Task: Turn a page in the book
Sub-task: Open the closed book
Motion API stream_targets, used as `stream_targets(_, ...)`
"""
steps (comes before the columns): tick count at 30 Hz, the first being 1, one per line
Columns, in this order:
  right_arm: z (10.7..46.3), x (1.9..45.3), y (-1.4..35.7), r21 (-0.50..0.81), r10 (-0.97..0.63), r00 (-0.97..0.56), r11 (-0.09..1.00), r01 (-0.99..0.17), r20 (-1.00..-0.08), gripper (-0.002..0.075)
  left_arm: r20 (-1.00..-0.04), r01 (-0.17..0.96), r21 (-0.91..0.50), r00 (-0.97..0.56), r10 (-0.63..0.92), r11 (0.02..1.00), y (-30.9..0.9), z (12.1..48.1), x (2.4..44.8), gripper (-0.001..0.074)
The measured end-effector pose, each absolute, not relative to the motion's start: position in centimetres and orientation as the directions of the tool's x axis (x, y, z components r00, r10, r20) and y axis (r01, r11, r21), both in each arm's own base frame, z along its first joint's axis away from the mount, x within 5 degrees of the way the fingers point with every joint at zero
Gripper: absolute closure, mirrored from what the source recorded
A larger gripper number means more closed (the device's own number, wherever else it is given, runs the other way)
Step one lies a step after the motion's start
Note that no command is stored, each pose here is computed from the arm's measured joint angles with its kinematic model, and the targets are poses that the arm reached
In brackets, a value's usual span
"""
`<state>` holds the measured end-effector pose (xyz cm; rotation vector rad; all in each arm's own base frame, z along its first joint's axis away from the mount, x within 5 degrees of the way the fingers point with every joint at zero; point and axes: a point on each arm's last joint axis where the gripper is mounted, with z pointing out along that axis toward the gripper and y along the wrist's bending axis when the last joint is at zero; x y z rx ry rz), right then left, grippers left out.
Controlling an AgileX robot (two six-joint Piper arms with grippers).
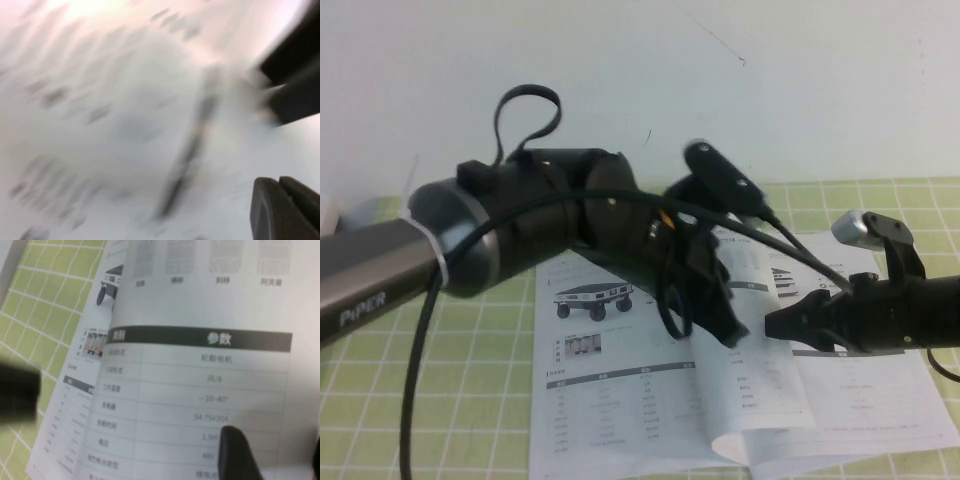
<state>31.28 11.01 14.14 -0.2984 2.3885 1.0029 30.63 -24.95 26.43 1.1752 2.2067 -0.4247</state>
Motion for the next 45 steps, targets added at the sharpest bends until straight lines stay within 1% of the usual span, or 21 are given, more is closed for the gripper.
stream_targets(4,14.1,31.3,11.0,0.597,0.000,-0.836,0.700,-0.391,-0.548,0.0403,-0.649,0.911,-0.001,-0.314,0.693,0.412,-28.7,26.6,27.1,0.0738)
stream_targets(7,14.1,31.3,11.0,0.591,-0.007,-0.832,0.700,-0.400,-0.555,0.0404,-0.641,0.944,0.001,-0.252,0.725,0.329,-31.1,25.7,25.0,0.0738)
stream_targets(10,14.1,31.3,11.0,0.585,-0.015,-0.827,0.700,-0.410,-0.562,0.0405,-0.631,0.959,0.017,-0.208,0.747,0.282,-33.0,24.1,23.9,0.0738)
stream_targets(14,14.1,31.3,11.0,0.583,-0.017,-0.826,0.700,-0.412,-0.563,0.0405,-0.601,0.968,0.028,-0.183,0.778,0.249,-34.4,21.8,23.3,0.0738)
stream_targets(18,14.1,31.3,11.0,0.581,-0.020,-0.825,0.700,-0.415,-0.565,0.0405,-0.563,0.970,0.016,-0.191,0.804,0.242,-34.9,19.5,23.5,0.0738)
stream_targets(22,14.1,31.3,11.0,0.580,-0.021,-0.824,0.700,-0.416,-0.566,0.0405,-0.547,0.969,0.033,-0.188,0.816,0.246,-35.1,18.1,23.9,0.0738)
stream_targets(32,14.1,31.3,11.0,0.577,-0.021,-0.824,0.704,-0.415,-0.566,0.0406,-0.526,0.956,0.121,-0.168,0.834,0.269,-35.0,17.4,24.8,0.0738)
stream_targets(45,13.5,31.4,10.9,0.548,-0.034,-0.826,0.733,-0.404,-0.563,0.0410,-0.501,0.951,0.127,-0.183,0.846,0.281,-34.9,16.0,25.5,0.0738)
